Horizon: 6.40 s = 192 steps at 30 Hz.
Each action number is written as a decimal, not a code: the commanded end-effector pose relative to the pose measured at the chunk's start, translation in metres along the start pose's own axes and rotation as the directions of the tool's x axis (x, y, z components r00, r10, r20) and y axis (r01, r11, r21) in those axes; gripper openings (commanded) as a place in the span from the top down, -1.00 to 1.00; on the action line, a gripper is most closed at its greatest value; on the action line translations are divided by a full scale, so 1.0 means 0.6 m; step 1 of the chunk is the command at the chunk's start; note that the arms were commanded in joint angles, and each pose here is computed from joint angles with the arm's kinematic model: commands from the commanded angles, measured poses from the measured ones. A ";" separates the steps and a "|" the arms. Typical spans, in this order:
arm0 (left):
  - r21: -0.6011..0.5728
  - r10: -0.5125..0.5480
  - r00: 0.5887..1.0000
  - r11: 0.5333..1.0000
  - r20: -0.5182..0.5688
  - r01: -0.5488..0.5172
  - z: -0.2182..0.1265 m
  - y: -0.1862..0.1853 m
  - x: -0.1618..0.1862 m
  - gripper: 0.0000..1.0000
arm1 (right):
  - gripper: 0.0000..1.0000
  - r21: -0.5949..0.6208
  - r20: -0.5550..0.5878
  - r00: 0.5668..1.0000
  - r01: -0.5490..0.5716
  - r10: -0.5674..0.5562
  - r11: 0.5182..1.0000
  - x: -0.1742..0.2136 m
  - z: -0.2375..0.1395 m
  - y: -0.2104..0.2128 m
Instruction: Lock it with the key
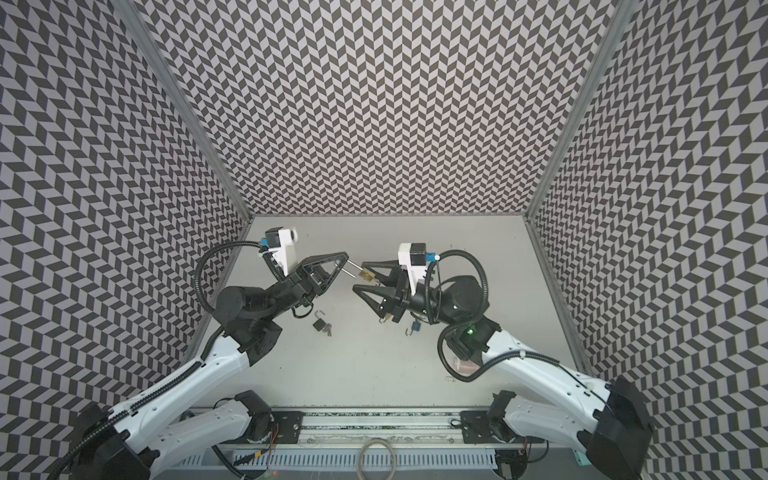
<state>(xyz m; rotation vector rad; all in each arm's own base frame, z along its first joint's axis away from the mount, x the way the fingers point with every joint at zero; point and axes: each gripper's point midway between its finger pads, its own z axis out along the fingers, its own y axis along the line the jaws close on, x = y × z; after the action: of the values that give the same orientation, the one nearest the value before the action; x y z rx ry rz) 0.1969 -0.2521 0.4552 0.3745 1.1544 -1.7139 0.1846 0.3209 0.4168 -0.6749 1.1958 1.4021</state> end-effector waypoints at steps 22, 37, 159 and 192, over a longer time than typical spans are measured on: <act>0.056 0.027 0.997 0.998 0.071 -0.031 -0.006 -0.045 -0.032 1.00 | 0.33 0.000 0.109 0.994 0.026 -0.026 1.000 -0.048 -0.014 0.020; 0.050 0.013 0.998 0.999 0.060 -0.016 -0.004 -0.037 -0.025 1.00 | 0.41 -0.041 0.108 0.994 0.020 -0.016 0.999 -0.054 -0.008 0.032; 0.118 0.307 0.817 0.951 -0.488 -0.287 -0.019 0.052 0.058 0.57 | 1.00 -0.321 -0.350 0.937 -0.121 0.001 0.939 -0.046 -0.059 -0.053; 0.169 0.324 0.788 0.946 -0.524 -0.277 0.013 0.031 0.100 1.00 | 1.00 -0.374 -0.345 0.939 -0.134 -0.004 0.918 -0.027 -0.012 -0.025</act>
<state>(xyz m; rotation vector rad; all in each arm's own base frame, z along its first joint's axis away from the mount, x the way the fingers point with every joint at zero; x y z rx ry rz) 0.1989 -0.2747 0.4236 1.0394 1.3033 -1.3626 0.2086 0.2857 0.4130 -1.2189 1.2599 1.6288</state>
